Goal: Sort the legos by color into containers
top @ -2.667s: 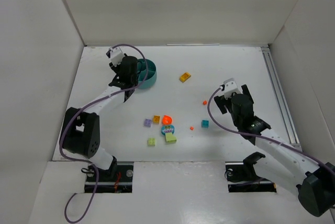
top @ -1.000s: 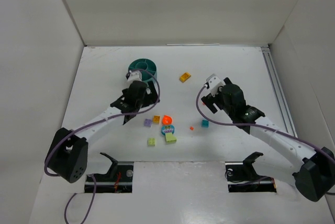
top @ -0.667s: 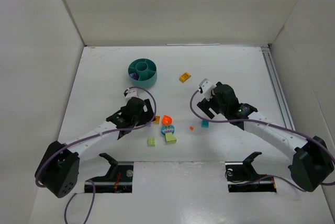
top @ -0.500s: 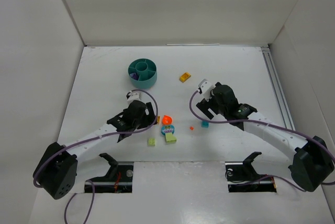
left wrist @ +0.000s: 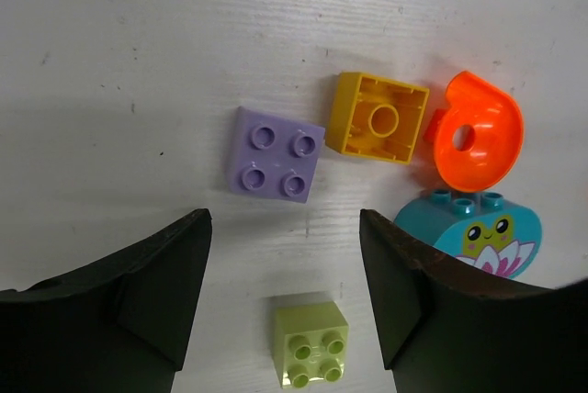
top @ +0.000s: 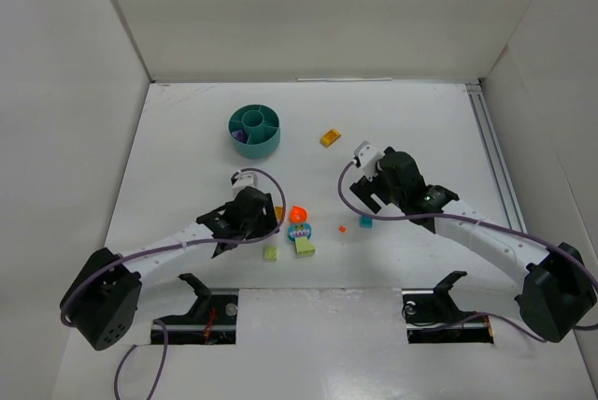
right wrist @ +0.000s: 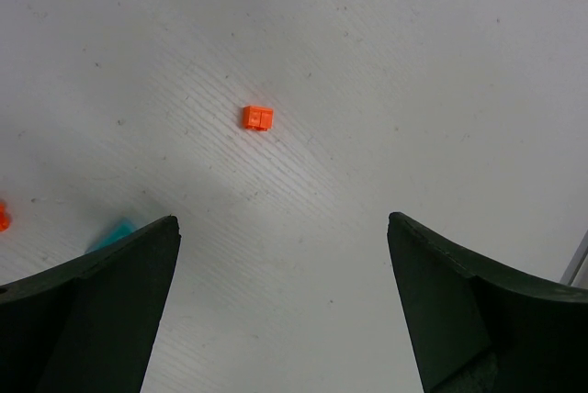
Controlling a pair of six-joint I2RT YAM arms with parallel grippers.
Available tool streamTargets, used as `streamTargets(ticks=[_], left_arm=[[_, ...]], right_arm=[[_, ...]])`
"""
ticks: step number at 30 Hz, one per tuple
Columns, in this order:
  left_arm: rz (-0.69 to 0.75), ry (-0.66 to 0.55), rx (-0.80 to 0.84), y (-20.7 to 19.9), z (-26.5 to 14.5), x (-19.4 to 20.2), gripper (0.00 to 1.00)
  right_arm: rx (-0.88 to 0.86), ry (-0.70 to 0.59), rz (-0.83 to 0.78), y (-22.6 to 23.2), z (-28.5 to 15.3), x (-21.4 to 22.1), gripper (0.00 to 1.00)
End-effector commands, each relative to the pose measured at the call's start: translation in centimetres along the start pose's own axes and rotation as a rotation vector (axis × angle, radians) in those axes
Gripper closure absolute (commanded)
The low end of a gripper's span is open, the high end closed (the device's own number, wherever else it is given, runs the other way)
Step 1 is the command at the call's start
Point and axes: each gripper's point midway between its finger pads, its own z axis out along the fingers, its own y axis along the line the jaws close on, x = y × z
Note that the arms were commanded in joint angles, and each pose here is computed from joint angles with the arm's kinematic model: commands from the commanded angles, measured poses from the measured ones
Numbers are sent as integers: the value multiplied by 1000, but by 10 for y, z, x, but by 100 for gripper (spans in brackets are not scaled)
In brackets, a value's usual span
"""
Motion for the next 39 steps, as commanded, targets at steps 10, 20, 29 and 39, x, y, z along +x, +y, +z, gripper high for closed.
streamTargets(ticks=[10, 20, 29, 39], left_arm=[[125, -5, -201, 1, 16, 3, 45], [142, 4, -285, 5, 21, 4, 65], [156, -29, -234, -8, 18, -5, 76], [133, -186, -227, -24, -8, -55, 82]], right_arm=[[26, -52, 20, -2, -5, -10, 1], [49, -35, 19, -4, -7, 0, 1], [53, -44, 21, -4, -6, -2, 1], [67, -57, 26, -8, -8, -5, 1]])
